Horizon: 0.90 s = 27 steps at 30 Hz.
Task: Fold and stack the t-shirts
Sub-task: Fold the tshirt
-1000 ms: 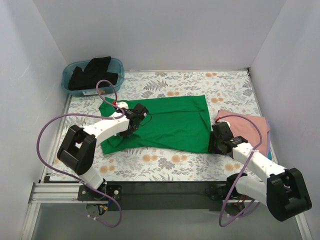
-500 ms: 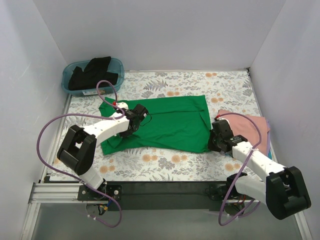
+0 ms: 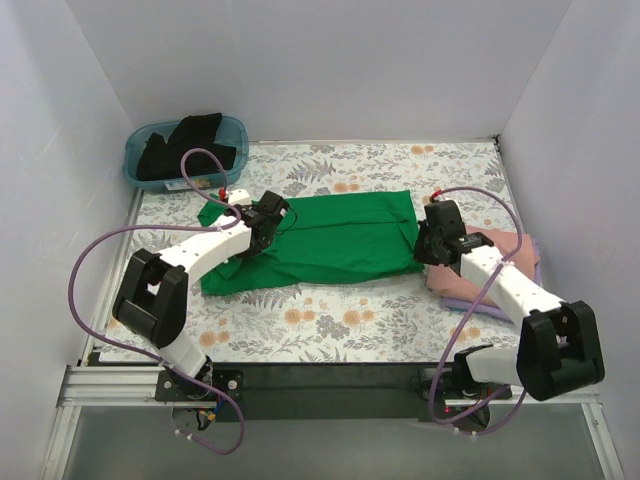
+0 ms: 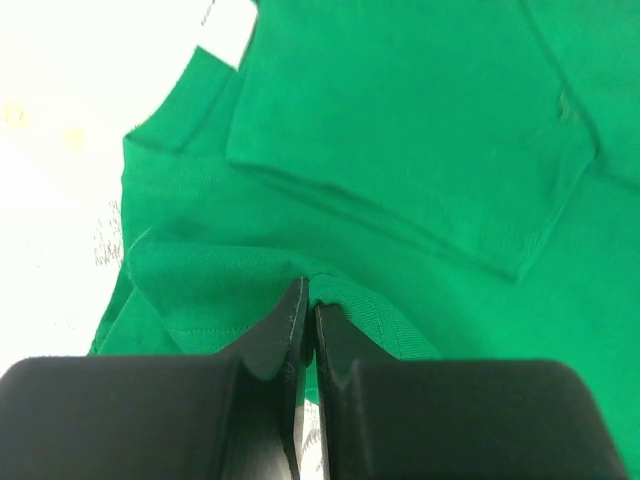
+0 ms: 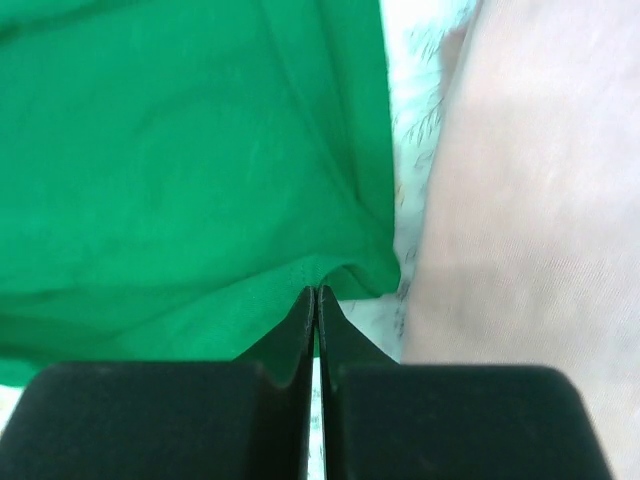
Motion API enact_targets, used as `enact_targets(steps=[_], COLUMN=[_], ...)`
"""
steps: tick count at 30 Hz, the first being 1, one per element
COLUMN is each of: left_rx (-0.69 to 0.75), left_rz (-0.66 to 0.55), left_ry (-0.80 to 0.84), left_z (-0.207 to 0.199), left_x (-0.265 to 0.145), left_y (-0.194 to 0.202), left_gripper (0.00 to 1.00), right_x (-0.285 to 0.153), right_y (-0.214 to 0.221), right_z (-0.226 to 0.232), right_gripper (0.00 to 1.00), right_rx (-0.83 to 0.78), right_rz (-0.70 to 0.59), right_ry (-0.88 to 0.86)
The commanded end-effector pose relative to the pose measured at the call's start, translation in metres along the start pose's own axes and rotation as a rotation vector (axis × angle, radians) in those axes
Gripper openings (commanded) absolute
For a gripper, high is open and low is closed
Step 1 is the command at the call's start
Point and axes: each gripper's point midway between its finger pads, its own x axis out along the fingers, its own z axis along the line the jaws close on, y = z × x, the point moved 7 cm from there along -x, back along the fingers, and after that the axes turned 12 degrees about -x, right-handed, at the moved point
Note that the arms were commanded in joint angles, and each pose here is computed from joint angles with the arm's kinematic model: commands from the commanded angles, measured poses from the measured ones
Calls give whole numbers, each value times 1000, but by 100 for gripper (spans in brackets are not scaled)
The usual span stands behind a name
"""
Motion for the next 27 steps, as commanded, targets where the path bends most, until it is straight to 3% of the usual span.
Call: enact_targets(steps=[1,17,20,21,22,23,25,26,27], left_rx=[-31,-1,-11,-11,-4,-23,-16,-54,-44], left_rz=[-61,-59,-115,-120,-117,-131,-135,-162,-157], left_ry=[37,68,27,9,2,7,-45,-58,-90], left_z=[-12,-49,-54,-55,-57,-63,-63,-66,-63], left_x=[3,50,58,67,71,72,85,83,83], left_y=[-26,-56,-67,-69,-71,-81,-87,-100,-104], left_gripper=[0,0,9,14,30,46,67,91,94], right_x=[4,53,69,75,83,88,94,91,90], right_y=[-34,-92,-105,-108,-116,-119,-125,-134,-137], right_z=[-5,-17,-19,-23,-21,-21,-23,-22,-23], right_gripper=[1,1,1,1,1,10,28,42,47], right_rx=[-2,-11,-11,-3,-11,-10,-13,-20,-28], right_rz=[-44,-11,-28,-20,-20,-18,-18,-41,-46], right_ry=[35,12,19,19,-3,-3,-9,-8,-8])
